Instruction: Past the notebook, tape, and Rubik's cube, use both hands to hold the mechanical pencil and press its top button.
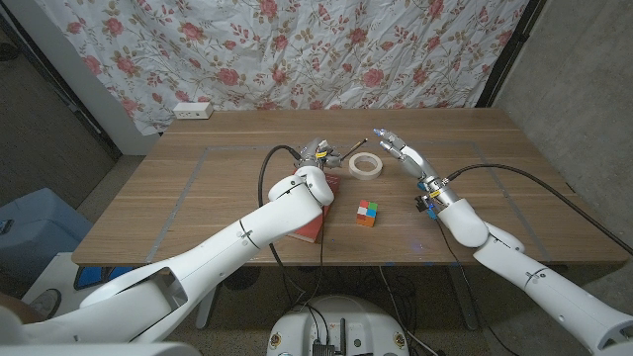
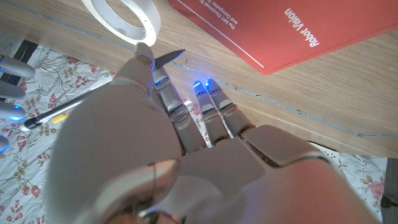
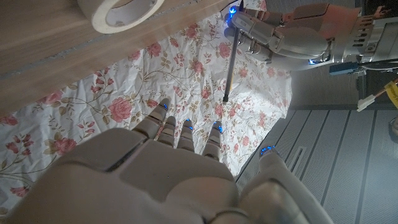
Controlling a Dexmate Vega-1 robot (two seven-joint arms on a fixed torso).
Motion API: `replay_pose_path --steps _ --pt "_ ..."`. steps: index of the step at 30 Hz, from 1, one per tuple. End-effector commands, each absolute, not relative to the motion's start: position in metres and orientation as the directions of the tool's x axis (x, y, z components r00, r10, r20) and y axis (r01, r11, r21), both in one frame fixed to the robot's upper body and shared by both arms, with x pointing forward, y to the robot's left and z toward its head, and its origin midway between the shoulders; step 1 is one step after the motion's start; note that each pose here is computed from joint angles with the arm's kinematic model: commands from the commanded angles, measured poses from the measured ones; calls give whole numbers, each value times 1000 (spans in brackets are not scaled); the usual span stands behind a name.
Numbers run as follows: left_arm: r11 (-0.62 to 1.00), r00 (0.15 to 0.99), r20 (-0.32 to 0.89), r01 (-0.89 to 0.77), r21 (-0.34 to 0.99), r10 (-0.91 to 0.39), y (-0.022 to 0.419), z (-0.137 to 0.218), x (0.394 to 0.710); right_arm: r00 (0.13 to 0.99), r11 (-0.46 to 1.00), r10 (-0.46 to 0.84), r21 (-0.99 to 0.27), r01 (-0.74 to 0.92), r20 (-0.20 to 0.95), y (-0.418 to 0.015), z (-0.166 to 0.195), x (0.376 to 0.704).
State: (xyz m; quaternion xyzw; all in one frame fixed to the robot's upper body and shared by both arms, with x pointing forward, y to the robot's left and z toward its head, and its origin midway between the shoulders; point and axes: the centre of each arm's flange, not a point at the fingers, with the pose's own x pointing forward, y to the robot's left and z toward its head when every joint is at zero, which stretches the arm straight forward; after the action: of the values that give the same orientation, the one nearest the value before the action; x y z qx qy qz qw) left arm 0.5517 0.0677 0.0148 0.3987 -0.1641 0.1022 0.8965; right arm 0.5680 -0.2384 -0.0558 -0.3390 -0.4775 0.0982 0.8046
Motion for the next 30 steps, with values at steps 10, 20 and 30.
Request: replay_pose_path --steps 10,20,30 --pt "662 922 382 -322 677 58 69 16 549 516 736 484 -647 197 707 -236 -55 565" --pt "663 921 384 -328 673 65 69 14 547 507 739 496 -650 179 704 -229 -56 563" --pt "663 920 386 -331 672 67 70 13 545 505 731 514 -662 166 694 -222 -59 563"
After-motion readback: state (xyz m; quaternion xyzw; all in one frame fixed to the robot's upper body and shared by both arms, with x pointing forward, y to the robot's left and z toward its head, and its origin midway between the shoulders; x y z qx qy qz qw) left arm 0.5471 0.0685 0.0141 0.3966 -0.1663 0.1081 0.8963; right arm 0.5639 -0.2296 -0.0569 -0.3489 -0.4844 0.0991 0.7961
